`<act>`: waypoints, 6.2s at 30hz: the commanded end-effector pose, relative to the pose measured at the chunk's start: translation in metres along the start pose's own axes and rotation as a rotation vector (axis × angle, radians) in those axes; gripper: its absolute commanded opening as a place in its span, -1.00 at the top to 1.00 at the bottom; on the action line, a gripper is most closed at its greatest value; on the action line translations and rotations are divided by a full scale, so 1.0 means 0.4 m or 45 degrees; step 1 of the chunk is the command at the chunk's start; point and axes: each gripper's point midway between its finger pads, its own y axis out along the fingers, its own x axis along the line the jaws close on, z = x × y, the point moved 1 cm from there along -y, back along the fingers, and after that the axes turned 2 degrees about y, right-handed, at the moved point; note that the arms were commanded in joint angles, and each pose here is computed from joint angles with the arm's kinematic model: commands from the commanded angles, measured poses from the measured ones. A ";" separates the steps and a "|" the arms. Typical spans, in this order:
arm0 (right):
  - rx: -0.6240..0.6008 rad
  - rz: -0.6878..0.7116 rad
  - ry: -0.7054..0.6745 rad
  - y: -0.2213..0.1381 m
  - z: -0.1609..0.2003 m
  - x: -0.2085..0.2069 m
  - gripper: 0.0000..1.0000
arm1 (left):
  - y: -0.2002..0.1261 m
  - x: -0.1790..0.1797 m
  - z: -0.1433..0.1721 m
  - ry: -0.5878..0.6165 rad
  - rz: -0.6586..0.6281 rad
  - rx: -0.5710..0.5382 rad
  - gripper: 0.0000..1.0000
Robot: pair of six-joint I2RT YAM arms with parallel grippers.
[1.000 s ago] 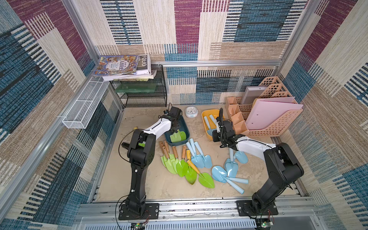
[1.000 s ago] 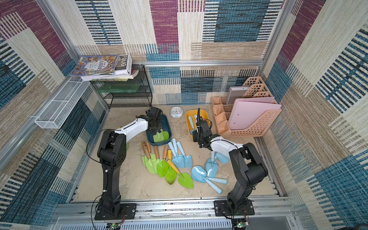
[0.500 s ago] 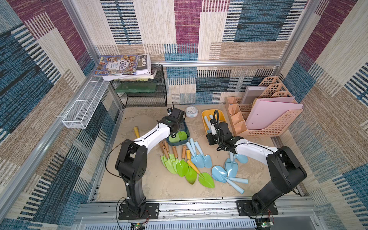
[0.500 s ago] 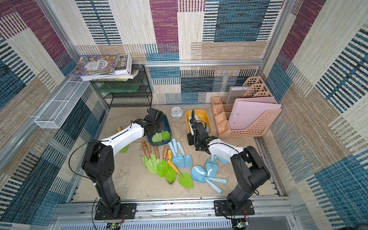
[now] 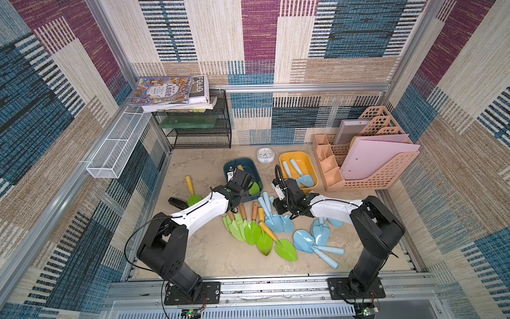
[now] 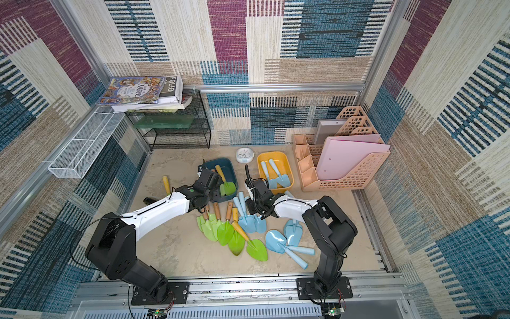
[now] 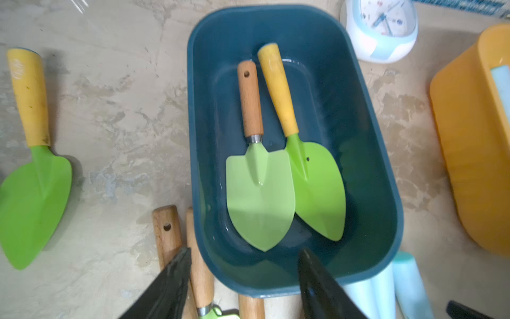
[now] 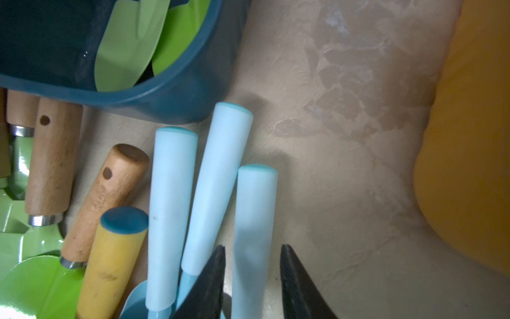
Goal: Sort the small shovels by color and place them into the storage box
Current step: Place the shovel in the storage box, then pick up the shovel from the center of the board, then place the shovel in the storage box, then move the storage box to the center of the board, then pick up the shovel from the center of the board.
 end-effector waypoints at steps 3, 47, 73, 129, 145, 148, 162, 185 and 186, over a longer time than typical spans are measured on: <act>0.049 -0.007 0.007 0.014 0.028 0.009 0.29 | 0.003 0.010 -0.010 0.010 -0.030 -0.041 -0.28; -0.296 0.355 0.215 -0.088 -0.389 -0.420 0.69 | 0.075 0.000 0.028 0.039 -0.005 0.016 -0.32; -0.174 0.285 0.246 0.138 -0.325 -0.458 0.60 | 0.103 0.005 0.050 0.048 -0.023 0.076 -0.33; -0.267 0.314 0.210 -0.117 -0.133 -0.262 0.33 | 0.031 0.199 0.155 -0.023 -0.235 0.231 -0.31; -0.271 0.345 0.229 -0.137 -0.114 -0.286 0.33 | 0.240 0.128 -0.025 -0.194 -0.009 0.255 -0.31; -0.276 0.353 0.237 -0.141 -0.113 -0.295 0.34 | 0.283 0.083 -0.053 -0.211 0.058 0.277 -0.30; -0.314 0.350 0.237 -0.172 -0.121 -0.300 0.34 | 0.246 0.047 -0.152 -0.282 0.111 0.159 -0.29; -0.339 0.278 0.143 -0.188 -0.131 -0.241 0.32 | 0.149 0.531 -0.110 -0.478 -0.468 0.125 -0.39; -0.334 0.281 0.143 -0.184 -0.129 -0.242 0.33 | 0.170 0.541 -0.115 -0.489 -0.466 0.143 -0.39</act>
